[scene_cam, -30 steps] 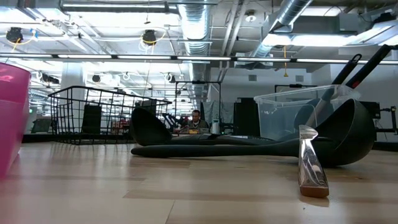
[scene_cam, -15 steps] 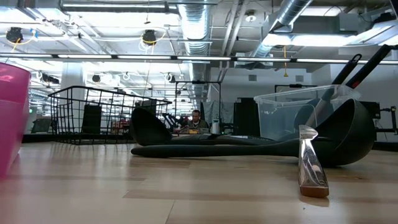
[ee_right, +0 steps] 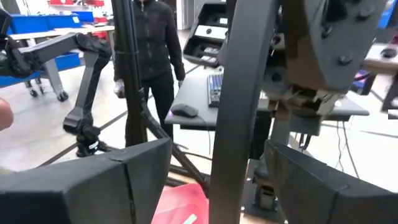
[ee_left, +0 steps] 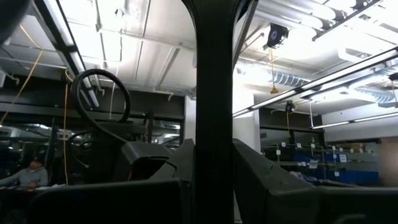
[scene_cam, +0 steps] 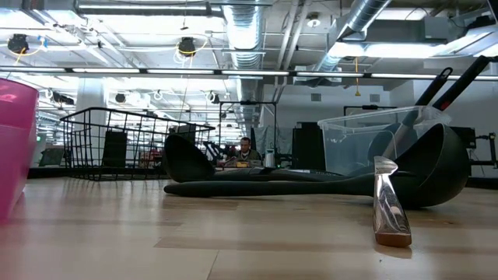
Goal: Pick & Place Kitchen Items
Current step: Put the slotted spatula into the transparent bin
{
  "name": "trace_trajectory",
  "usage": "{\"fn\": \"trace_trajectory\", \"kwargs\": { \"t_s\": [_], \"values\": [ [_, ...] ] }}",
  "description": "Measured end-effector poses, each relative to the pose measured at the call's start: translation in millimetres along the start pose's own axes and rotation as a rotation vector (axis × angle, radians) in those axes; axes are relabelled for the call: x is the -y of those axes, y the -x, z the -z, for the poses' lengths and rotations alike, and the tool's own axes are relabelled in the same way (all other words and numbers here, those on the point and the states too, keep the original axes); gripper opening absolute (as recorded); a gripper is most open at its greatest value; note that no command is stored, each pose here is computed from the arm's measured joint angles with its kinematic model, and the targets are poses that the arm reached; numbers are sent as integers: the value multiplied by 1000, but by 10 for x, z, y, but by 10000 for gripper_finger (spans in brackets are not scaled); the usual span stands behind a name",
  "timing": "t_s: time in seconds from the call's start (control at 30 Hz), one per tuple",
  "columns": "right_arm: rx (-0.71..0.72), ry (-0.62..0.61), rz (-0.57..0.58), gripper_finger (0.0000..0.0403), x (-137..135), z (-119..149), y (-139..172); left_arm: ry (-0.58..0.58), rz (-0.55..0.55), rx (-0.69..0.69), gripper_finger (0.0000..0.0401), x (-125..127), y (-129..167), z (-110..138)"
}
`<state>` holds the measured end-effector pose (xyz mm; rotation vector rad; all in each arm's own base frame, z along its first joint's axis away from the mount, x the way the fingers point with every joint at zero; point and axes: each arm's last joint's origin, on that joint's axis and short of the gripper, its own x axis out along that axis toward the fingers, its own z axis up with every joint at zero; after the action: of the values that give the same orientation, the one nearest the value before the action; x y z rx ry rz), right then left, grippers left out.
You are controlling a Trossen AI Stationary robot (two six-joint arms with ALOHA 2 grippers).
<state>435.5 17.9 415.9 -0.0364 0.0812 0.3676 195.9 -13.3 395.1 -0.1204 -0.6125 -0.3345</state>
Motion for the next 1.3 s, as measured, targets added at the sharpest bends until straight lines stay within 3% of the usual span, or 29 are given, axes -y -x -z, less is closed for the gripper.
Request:
{"fn": "trace_trajectory", "kwargs": {
  "t_s": [0.33, 1.3],
  "values": [
    [-11, 4, -14, 229, -6, 12, 0, 16, 57, 8, 50, -12, -49, 73],
    [-76, -29, -82, 14, -32, 70, 16, 21, 74, 3, 48, -30, -85, 148]
  ]
}}
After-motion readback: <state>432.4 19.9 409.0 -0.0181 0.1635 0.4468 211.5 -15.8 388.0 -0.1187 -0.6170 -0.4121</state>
